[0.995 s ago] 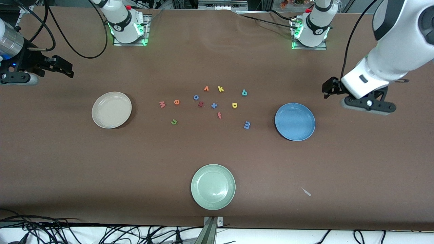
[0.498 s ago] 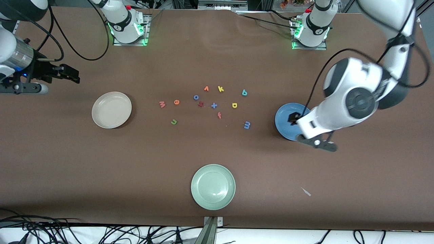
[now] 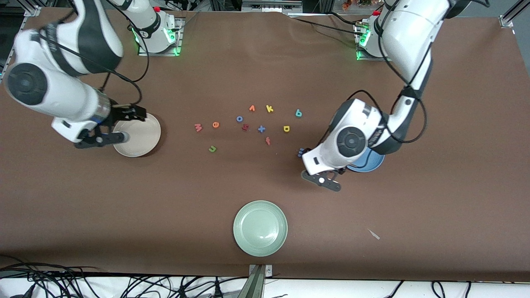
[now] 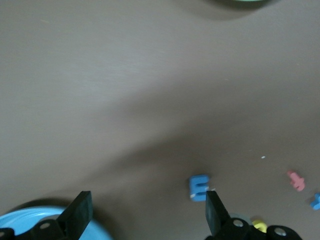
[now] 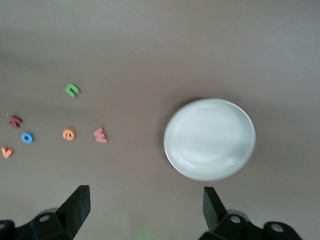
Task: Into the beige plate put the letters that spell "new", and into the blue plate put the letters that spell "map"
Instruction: 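Reach the left gripper to the blue E while the right gripper reaches the pink w, then drop the blue E in the blue plate while the right gripper grasps the w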
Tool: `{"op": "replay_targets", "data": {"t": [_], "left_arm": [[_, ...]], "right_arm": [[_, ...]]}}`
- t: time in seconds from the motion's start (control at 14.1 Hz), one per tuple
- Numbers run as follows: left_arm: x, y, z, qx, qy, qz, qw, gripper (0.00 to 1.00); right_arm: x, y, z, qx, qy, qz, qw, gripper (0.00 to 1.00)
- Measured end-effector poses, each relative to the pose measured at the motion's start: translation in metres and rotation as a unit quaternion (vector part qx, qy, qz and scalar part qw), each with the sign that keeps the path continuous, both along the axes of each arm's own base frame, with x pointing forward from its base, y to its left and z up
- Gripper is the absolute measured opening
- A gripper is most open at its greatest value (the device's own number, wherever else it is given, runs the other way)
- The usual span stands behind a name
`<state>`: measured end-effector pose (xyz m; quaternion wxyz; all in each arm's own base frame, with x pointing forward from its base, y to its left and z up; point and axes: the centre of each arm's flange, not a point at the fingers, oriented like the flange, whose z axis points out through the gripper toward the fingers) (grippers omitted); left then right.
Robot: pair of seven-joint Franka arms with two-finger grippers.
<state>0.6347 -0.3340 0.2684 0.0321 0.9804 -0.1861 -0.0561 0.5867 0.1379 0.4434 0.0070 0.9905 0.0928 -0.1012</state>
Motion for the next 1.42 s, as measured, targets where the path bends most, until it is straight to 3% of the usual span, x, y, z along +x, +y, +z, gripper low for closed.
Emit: {"op": "replay_targets", "data": {"t": [0.28, 0.64, 0.85, 1.0, 1.14, 1.28, 1.42], "left_arm": [[-0.021, -0.028, -0.033, 0.013, 0.023, 0.004, 1.0, 1.0], [-0.033, -0.028, -0.072, 0.027, 0.052, 0.004, 0.998, 1.0], [-0.045, -0.035, -0.085, 0.031, 0.057, 0.004, 0.998, 0.96], [-0.054, -0.043, -0.096, 0.029, 0.053, 0.007, 0.998, 0.91], [-0.058, -0.043, -0.102, 0.029, 0.053, 0.007, 0.998, 0.76], [-0.056, -0.042, -0.102, 0.03, 0.052, 0.008, 0.998, 0.73], [-0.054, -0.039, -0.101, 0.03, 0.049, 0.011, 0.998, 0.51]], "right_arm": [[-0.011, 0.028, -0.067, 0.013, -0.028, 0.021, 0.999, 1.0], [-0.055, 0.049, -0.153, 0.035, -0.074, 0.045, 0.996, 1.0], [-0.08, 0.061, -0.184, 0.037, -0.072, 0.055, 0.995, 1.0], [-0.088, 0.073, -0.202, 0.041, -0.068, 0.065, 0.995, 1.0], [-0.095, 0.085, -0.223, 0.044, -0.06, 0.074, 0.994, 1.0], [-0.1, 0.09, -0.241, 0.044, -0.048, 0.078, 0.995, 1.0], [-0.104, 0.093, -0.251, 0.043, -0.039, 0.082, 0.995, 1.0]]}}
